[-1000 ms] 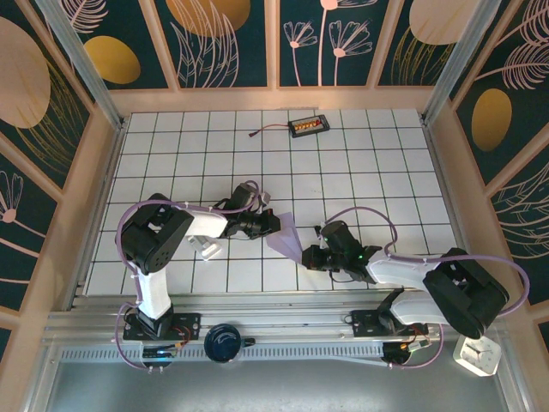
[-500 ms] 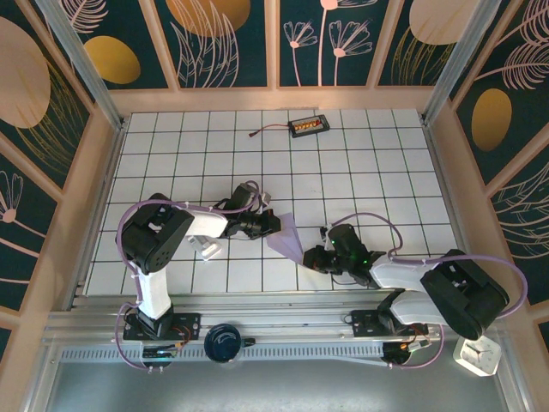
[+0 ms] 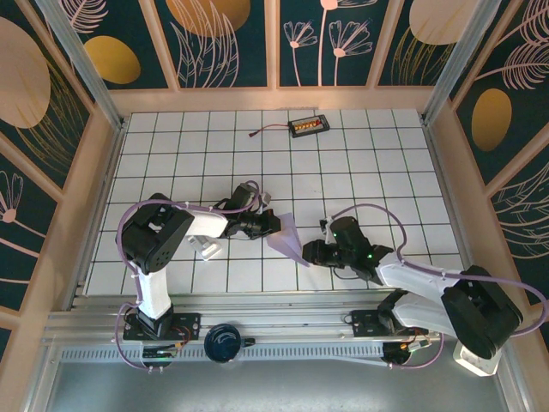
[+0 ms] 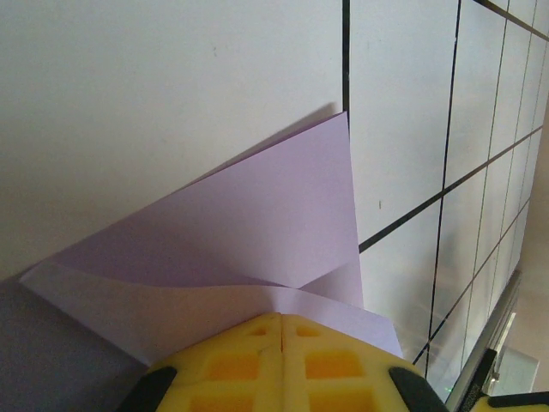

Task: Fold a paper plane with a square sheet of paper (pick it up from the middle)
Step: Fourth fold the wing at the center of the table.

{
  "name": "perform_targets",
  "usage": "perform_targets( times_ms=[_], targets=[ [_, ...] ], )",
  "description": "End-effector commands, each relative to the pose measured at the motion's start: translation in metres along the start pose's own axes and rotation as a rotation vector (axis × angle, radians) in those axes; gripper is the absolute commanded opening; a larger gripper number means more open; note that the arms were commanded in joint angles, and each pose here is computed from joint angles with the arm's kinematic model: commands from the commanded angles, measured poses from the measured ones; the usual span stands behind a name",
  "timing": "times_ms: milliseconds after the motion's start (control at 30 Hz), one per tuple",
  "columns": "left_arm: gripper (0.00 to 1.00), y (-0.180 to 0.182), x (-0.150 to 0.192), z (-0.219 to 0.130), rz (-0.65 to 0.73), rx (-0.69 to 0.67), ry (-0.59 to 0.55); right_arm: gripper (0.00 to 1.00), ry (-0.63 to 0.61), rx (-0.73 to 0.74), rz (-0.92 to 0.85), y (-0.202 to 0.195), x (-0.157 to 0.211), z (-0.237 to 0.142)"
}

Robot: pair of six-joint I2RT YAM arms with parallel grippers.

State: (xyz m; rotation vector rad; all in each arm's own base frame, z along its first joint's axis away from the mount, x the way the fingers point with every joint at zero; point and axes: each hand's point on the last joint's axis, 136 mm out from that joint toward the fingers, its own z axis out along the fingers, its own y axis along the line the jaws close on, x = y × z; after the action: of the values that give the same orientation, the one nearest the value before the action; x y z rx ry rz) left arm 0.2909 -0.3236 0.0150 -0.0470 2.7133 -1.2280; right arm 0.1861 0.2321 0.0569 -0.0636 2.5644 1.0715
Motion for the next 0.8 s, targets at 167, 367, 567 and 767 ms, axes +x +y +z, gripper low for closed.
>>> perform_targets(
  times_ms=[167,367,567,767],
  targets=[
    [0.05,0.021,0.002,0.005,-0.009,-0.059,0.012,0.17,0.069,-0.007,-0.114,0.022,-0.001,0.013],
    [0.05,0.02,0.003,0.005,-0.008,-0.059,0.013,0.13,0.119,0.014,-0.101,0.012,0.008,0.023],
    [0.05,0.021,0.003,0.005,-0.009,-0.061,0.015,0.11,0.152,0.04,-0.085,-0.001,0.017,0.024],
    [0.05,0.02,0.003,0.005,-0.008,-0.059,0.017,0.1,0.159,0.046,-0.078,-0.008,0.017,0.024]
  ],
)
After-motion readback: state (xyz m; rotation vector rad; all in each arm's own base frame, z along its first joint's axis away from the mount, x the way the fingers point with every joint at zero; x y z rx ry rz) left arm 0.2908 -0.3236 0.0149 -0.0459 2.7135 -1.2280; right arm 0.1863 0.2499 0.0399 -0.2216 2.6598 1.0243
